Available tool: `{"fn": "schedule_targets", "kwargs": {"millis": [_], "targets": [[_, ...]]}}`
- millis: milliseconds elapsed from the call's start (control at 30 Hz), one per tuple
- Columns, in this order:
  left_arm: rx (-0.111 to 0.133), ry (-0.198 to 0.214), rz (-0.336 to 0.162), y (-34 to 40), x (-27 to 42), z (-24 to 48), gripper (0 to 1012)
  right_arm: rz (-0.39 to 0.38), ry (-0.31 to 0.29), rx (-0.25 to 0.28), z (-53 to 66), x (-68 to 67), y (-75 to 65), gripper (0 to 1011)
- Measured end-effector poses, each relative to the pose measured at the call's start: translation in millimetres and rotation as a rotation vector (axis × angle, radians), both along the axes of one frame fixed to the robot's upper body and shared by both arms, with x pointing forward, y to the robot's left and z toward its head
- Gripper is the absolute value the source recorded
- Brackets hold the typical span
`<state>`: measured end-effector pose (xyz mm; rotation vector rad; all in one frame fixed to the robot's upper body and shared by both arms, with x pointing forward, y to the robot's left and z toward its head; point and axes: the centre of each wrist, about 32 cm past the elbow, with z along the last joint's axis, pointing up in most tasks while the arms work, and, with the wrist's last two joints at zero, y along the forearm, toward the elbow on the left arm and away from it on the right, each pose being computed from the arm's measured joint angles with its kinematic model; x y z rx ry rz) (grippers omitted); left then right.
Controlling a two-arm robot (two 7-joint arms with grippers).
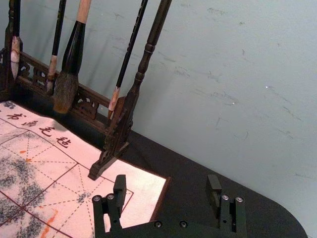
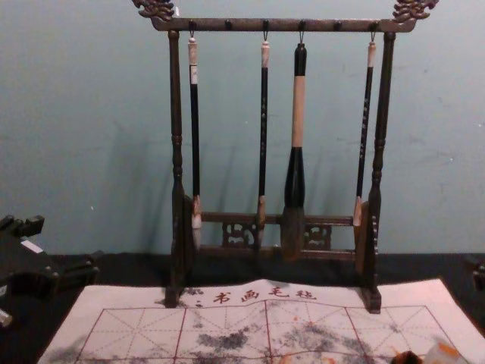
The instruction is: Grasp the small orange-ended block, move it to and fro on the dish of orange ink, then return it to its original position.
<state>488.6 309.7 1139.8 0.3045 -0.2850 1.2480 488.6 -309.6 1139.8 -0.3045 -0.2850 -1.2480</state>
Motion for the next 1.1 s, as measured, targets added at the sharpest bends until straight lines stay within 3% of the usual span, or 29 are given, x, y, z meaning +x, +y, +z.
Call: {"fn": "schedule_targets", "kwargs": {"millis": [1100], "targets": [[0.000, 0.000, 0.000, 0.0, 0.0, 0.0, 1001, 0.000, 0.000, 0.000, 0.0, 0.0, 0.0, 1000]]}}
